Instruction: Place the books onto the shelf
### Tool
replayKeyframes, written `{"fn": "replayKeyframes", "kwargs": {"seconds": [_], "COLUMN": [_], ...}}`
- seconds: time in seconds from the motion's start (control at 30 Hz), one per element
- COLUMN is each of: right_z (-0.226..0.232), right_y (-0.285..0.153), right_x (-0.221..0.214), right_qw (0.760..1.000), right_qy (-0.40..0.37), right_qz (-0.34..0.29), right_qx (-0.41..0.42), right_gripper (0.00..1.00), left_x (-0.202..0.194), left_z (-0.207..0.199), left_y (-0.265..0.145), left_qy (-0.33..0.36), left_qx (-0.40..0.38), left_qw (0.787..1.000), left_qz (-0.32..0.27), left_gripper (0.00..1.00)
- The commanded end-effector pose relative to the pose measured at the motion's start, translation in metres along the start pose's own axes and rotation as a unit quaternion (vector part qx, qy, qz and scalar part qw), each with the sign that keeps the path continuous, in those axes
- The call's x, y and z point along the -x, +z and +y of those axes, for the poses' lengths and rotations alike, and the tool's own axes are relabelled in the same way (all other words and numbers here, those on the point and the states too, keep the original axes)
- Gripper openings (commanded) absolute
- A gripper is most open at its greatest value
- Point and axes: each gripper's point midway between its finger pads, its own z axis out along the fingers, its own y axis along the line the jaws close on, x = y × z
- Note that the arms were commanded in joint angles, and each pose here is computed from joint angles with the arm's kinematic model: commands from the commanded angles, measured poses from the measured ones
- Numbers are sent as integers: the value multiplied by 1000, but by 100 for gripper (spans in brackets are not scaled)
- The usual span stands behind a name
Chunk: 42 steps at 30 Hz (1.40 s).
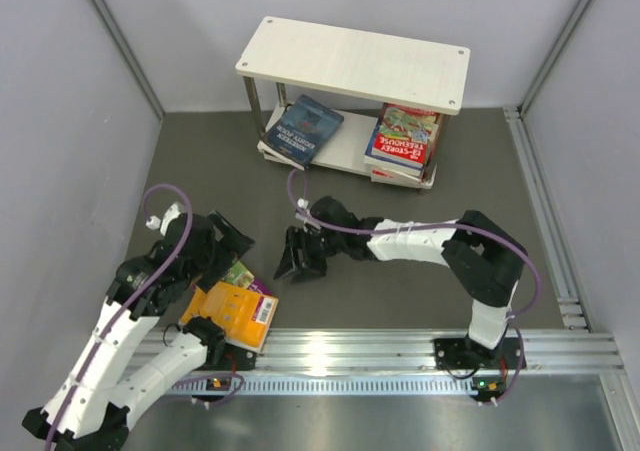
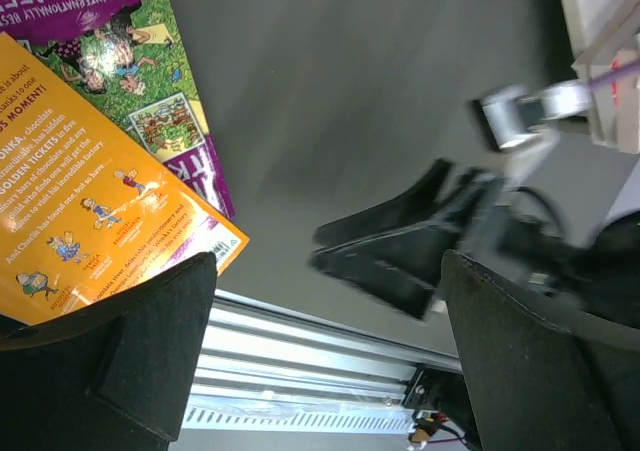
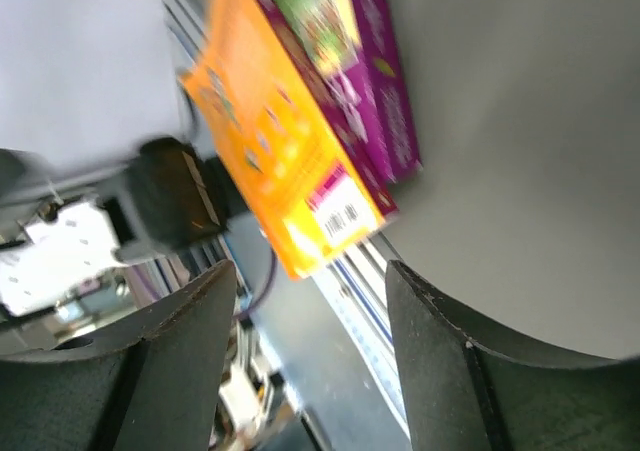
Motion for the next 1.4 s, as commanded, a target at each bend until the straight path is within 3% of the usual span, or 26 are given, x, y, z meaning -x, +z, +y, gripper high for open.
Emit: {"fn": "replayKeyframes", "kwargs": {"seconds": [0.0,0.2,0.37,0.57,0.9,0.93,1.03,1.2,1.37], "right_z": [10,0,3,-4,-34,-36,-39,-39,-32], "right_y": [13,43,62,77,99,101,103,93,65], "right_x": [-23,-65,-83,-79,-56,-56,-52,-57,-85], "right_qw": [998,996,994,996,999,999,999,999,992], "right_qy": [-5,-7,-6,-9,24,36,41,26,22], "right_qz": [41,84,95,75,37,40,34,42,101], "right_qx": [49,43,51,35,-2,1,10,22,70], "right_gripper": [61,61,61,61,60,58,35,18,7], "left_x": [20,25,20,15,15,15,16,16,12], "left_z": [-10,-14,6,19,21,20,19,16,12], "left_y": [-22,-42,-54,-67,-77,-78,-80,-77,-66], "left_qy": [2,-25,-52,-78,-61,-56,-49,-43,-28], "left_qx": [-11,-32,-31,-45,-41,-40,-38,-41,-43], "left_qw": [999,998,997,995,997,997,998,998,998], "left_qz": [-35,-41,-43,-41,-35,-34,-34,-32,-25], "left_gripper": [99,99,99,98,98,98,98,99,99]}}
